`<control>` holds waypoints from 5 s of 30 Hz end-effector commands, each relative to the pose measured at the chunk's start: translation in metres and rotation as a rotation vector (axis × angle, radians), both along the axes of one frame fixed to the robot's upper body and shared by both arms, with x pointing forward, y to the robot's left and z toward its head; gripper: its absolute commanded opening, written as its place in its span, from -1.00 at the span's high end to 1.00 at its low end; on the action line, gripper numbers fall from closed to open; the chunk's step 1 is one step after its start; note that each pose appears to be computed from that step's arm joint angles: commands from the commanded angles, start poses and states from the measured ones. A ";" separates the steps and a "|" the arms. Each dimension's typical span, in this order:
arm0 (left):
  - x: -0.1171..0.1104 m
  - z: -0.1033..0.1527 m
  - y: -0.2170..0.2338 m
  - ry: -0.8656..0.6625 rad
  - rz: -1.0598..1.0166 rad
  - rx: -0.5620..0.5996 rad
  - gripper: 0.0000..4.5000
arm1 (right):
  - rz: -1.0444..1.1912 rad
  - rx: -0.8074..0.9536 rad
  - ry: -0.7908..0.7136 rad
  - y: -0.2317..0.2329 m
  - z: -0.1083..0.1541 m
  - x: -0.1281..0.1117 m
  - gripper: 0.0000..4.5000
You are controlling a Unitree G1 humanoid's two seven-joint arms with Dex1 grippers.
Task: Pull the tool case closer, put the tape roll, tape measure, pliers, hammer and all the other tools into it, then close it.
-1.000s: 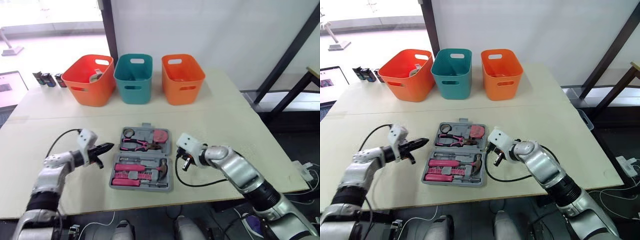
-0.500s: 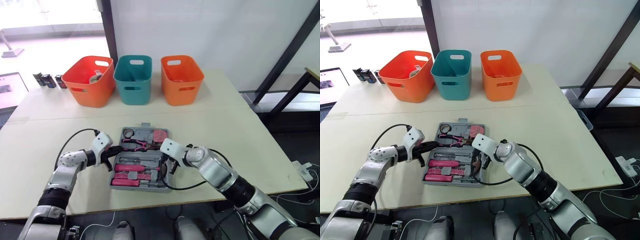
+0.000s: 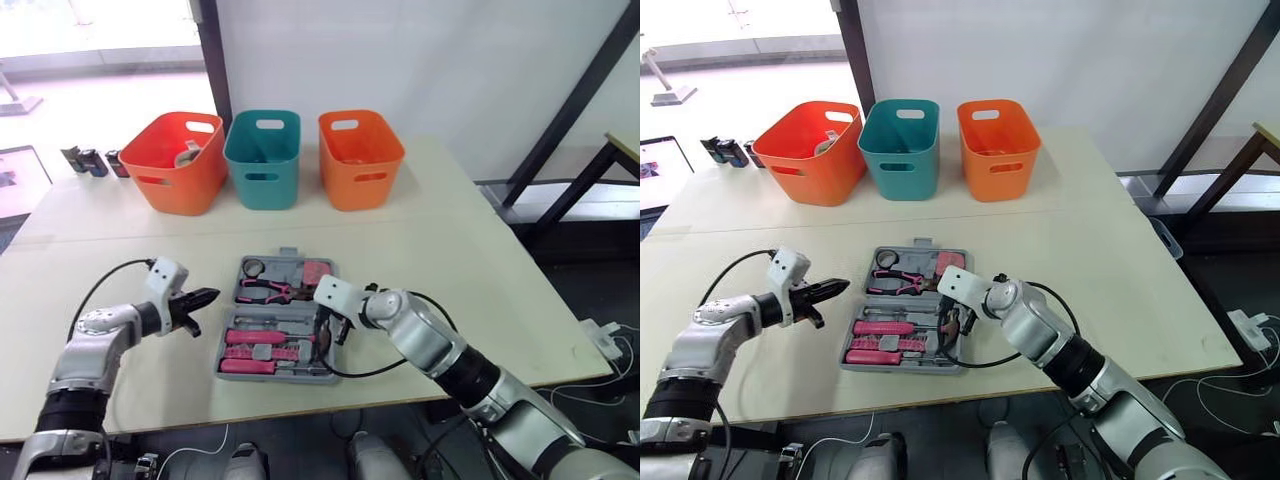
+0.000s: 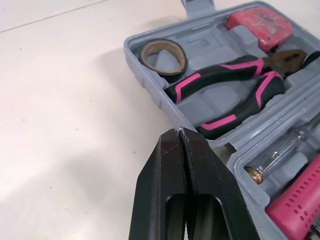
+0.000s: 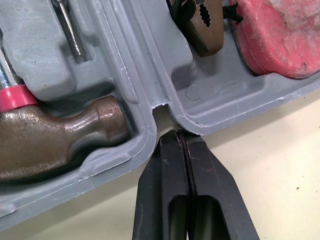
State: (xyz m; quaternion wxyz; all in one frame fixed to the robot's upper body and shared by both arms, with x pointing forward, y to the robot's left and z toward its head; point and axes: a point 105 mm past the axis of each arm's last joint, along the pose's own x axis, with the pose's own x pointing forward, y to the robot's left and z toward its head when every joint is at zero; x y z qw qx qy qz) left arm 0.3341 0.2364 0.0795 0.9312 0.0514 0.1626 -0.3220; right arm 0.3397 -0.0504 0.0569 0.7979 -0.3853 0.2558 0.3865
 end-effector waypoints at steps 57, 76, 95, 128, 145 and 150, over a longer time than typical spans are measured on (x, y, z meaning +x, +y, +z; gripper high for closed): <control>-0.050 -0.042 -0.035 0.111 -0.182 0.142 0.97 | 0.058 -0.035 0.065 0.003 -0.006 -0.039 1.00; -0.065 0.014 0.021 -0.099 -0.156 0.110 0.97 | 0.012 0.087 -0.017 -0.044 0.040 -0.016 1.00; -0.112 -0.028 -0.057 -0.036 -0.557 -0.082 1.00 | -0.234 0.637 0.277 -0.028 0.063 -0.002 -0.85; -0.118 -0.086 -0.030 0.090 -0.604 0.175 1.00 | -0.470 1.064 0.795 0.029 0.015 0.047 -0.98; -0.115 -0.088 -0.025 0.085 -0.599 0.196 1.00 | -0.221 1.256 0.841 0.056 0.049 0.040 -0.98; -0.113 -0.086 -0.024 0.078 -0.592 0.195 1.00 | -0.129 1.208 0.785 0.049 0.057 0.037 -0.98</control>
